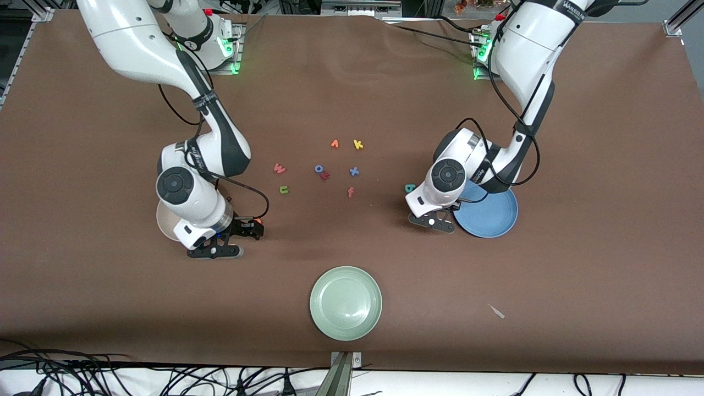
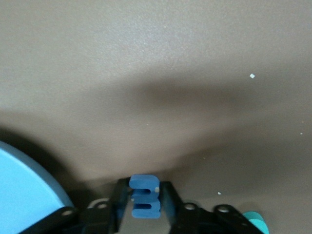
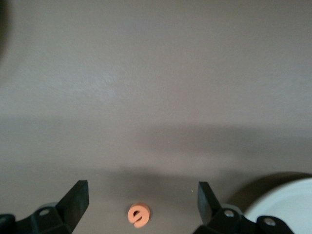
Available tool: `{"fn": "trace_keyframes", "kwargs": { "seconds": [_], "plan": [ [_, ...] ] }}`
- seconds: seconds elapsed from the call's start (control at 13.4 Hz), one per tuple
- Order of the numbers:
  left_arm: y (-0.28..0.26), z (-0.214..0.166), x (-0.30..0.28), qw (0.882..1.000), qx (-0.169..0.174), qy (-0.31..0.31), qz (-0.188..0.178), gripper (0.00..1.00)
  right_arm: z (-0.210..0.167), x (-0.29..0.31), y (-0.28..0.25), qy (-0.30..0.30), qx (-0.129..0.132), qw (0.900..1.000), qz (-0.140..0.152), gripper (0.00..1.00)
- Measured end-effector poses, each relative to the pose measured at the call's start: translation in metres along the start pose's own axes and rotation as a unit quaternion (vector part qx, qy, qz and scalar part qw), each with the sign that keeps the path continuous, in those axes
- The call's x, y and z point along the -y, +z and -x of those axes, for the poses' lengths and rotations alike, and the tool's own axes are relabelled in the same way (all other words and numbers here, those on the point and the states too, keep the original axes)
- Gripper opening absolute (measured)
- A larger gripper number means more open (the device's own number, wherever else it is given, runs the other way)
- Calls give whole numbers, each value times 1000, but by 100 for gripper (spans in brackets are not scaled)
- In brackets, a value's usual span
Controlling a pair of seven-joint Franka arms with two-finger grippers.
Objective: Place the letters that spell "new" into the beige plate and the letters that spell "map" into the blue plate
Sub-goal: 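Grasp the blue 3 with the left gripper while the right gripper grasps the orange letter, then drop the blue 3 in the blue plate while the right gripper drops orange in white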
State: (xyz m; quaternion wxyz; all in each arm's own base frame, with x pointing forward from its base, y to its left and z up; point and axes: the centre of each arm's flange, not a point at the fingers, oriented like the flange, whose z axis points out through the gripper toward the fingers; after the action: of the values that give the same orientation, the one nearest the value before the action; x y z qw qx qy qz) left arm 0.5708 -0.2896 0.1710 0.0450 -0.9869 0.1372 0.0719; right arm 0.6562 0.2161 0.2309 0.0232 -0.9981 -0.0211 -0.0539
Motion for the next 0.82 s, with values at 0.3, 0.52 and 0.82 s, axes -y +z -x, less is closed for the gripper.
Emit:
{"fn": "trace_keyframes", "kwargs": {
  "seconds": [0.3, 0.52, 0.82],
  "plan": [
    [-15, -5, 9, 1000, -13, 0, 2, 28, 26, 10, 31, 12, 9, 1000, -4, 100],
    [-67, -12, 41, 1000, -17, 17, -4, 28, 33, 15, 35, 15, 15, 1000, -5, 100],
    [-80, -6, 120, 998, 19, 67, -2, 28, 41, 13, 42, 10, 13, 1000, -1, 100]
  ]
}}
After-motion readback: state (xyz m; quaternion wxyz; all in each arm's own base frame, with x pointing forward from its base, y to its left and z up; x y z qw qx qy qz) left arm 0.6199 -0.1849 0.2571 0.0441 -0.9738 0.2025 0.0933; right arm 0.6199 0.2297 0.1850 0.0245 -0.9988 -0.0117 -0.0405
